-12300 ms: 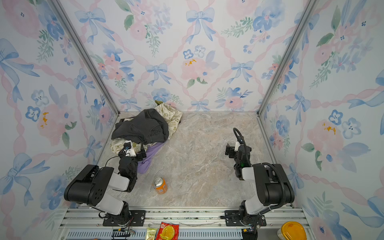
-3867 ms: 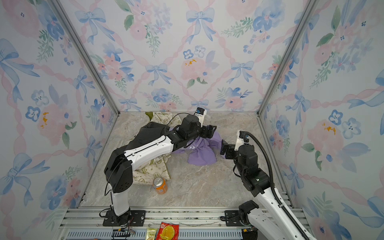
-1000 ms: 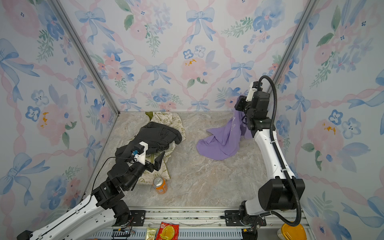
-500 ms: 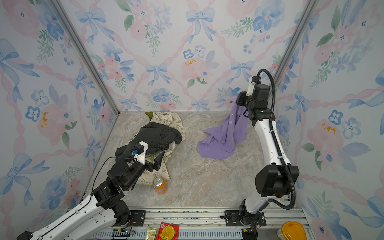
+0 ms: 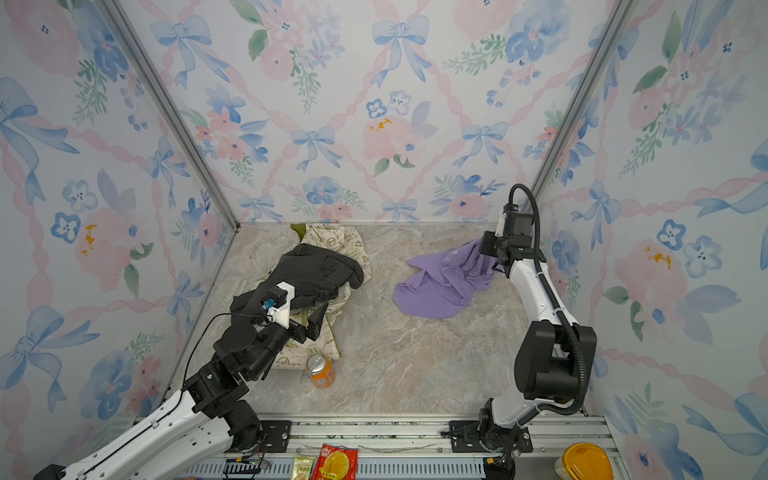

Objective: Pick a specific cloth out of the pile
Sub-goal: 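Lower the lavender shirt onto the table and open the right gripper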

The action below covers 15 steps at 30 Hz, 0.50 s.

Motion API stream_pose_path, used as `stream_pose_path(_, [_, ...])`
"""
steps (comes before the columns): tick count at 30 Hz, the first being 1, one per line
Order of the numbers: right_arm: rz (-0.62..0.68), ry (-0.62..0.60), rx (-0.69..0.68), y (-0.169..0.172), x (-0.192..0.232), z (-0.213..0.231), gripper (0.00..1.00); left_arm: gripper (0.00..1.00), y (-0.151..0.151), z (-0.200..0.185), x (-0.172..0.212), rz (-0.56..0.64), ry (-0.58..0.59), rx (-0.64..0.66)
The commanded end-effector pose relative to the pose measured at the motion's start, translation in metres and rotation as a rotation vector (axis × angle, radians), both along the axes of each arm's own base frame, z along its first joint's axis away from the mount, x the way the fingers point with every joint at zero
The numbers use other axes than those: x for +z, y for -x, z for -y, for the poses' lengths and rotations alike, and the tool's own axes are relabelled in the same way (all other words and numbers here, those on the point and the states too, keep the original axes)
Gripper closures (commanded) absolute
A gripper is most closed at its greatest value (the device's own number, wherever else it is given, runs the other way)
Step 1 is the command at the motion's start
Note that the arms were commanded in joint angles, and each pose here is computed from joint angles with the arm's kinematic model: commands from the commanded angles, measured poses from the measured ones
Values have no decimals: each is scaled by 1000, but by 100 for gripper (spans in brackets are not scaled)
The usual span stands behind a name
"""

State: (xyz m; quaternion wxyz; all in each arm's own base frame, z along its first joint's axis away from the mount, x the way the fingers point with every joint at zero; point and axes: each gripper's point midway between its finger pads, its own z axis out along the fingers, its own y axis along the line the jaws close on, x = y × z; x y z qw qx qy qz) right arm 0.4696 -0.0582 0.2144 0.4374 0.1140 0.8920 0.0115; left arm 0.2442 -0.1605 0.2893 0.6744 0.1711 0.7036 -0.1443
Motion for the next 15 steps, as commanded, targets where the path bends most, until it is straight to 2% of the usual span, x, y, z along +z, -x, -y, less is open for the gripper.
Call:
stream_pose_path(1, [-73, 18, -75, 27, -16, 16, 95, 2, 0, 0, 1, 5, 16, -5])
stream_pose_path(11, [-275, 20, -211, 103, -93, 26, 88, 2, -1, -1, 0, 0, 17, -2])
stream_pose_path(15, [-305, 11, -239, 137, -116, 23, 79, 2, -2, -3, 0, 2, 20, 10])
